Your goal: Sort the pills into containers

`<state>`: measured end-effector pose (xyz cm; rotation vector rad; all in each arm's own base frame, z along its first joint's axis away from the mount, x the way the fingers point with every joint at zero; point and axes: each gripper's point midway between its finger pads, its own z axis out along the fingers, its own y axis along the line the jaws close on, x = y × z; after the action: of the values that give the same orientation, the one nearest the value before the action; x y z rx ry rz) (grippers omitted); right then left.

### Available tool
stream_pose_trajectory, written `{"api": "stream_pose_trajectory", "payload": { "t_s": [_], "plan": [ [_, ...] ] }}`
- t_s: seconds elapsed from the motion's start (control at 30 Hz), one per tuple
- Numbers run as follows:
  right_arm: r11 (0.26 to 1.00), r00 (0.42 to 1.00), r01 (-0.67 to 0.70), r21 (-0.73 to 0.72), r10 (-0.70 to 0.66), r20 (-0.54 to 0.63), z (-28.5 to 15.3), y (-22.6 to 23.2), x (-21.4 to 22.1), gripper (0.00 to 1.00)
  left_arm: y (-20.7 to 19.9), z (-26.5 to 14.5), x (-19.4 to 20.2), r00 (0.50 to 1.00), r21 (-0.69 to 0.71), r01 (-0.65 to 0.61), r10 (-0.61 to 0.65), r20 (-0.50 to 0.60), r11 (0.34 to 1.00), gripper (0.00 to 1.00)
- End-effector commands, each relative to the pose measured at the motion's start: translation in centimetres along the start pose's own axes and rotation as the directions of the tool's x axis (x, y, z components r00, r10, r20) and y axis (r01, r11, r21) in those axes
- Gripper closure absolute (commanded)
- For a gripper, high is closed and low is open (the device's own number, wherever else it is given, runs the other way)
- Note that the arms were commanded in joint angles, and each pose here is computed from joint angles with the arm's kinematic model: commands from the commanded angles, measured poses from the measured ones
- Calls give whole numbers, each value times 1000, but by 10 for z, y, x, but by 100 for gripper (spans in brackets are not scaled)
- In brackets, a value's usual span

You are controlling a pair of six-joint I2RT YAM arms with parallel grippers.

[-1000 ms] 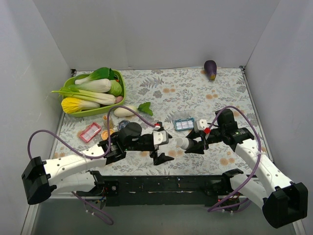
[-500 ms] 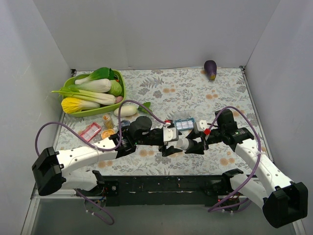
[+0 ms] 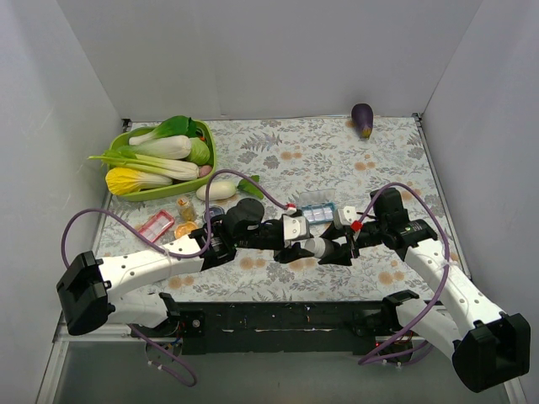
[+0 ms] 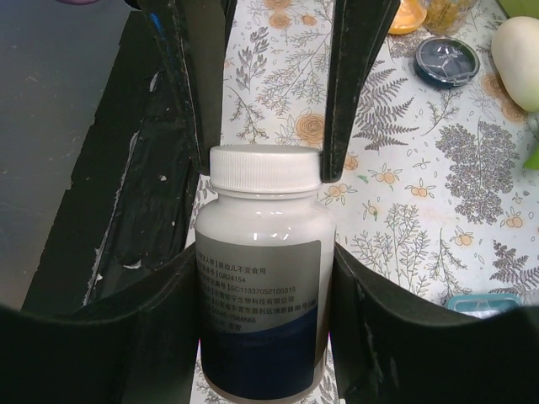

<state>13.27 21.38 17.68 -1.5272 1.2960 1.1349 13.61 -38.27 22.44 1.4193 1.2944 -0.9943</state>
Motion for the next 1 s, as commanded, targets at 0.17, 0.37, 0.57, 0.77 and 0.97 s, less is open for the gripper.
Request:
{"api": "stream_pose_trajectory", "payload": {
  "t_s": [0.17, 0.37, 0.57, 0.77, 0.97],
  "plan": [
    [1000, 999, 27, 16, -27, 16, -1, -3, -11, 99, -2, 2, -21, 923, -57, 385, -382, 48, 921, 100],
    [999, 1000, 17, 44, -17, 0, -2, -7, -8, 99, 27, -7, -28, 401, -311, 891, -896, 192, 332, 100],
    [999, 1000, 9, 50, -9, -2, -2, -9, -7, 99, 4, 5, -26, -34, -290, 954, -990, 140, -74, 100],
    [998, 1000, 6, 57, -6, -2, -3, -9, -7, 99, 10, 4, -40, -54, -290, 952, -985, 165, -101, 69],
    [998, 1000, 4, 55, -4, 1, -3, -10, -8, 99, 6, -2, -49, 14, -247, 969, -990, 142, -22, 21]
  ]
}}
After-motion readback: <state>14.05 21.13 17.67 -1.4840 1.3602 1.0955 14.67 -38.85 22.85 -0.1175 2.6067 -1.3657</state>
